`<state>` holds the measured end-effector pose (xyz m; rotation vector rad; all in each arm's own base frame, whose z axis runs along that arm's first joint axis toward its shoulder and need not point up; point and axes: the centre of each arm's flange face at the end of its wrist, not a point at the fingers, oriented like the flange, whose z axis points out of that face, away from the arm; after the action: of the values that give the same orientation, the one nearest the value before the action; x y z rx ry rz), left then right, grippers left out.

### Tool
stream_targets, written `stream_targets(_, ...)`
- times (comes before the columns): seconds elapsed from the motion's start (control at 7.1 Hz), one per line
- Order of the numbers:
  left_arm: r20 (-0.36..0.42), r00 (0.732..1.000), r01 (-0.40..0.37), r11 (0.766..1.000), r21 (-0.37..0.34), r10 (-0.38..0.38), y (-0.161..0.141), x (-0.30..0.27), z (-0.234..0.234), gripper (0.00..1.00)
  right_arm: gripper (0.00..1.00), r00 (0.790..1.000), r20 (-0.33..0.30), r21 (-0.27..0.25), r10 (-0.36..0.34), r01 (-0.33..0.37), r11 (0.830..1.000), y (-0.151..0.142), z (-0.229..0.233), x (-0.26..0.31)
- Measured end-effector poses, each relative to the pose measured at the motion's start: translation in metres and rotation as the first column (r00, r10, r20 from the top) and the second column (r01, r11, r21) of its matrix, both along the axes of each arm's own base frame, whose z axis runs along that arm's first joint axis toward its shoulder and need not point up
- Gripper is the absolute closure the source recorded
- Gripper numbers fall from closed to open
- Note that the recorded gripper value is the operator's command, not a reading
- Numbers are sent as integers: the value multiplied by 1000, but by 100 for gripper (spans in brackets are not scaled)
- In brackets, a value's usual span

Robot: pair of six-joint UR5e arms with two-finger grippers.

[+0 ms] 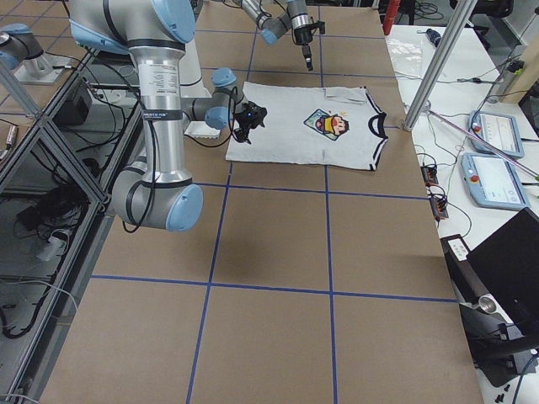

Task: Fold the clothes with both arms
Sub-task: 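Move the right gripper to the hem corner nearest the robot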

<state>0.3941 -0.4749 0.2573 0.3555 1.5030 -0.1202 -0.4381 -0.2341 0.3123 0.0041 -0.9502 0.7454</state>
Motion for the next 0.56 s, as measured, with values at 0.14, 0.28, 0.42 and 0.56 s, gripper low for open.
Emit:
stream_targets(0.14,2,1000,-2,1000,-5,2,6,-6,2,0,9,1000,-27,-42,11,-13,999,24,7,-10)
stream_targets(0.28,3,1000,-3,1000,-7,3,8,-8,4,0,11,999,-43,-72,27,-30,997,40,11,-18)
stream_targets(0.42,4,1000,-4,1000,-9,4,9,-8,4,0,11,998,-52,-86,40,-44,995,51,15,-24)
stream_targets(0.56,5,1000,-4,1000,-11,4,9,-8,5,0,11,997,-64,-92,41,-47,995,58,20,-29)
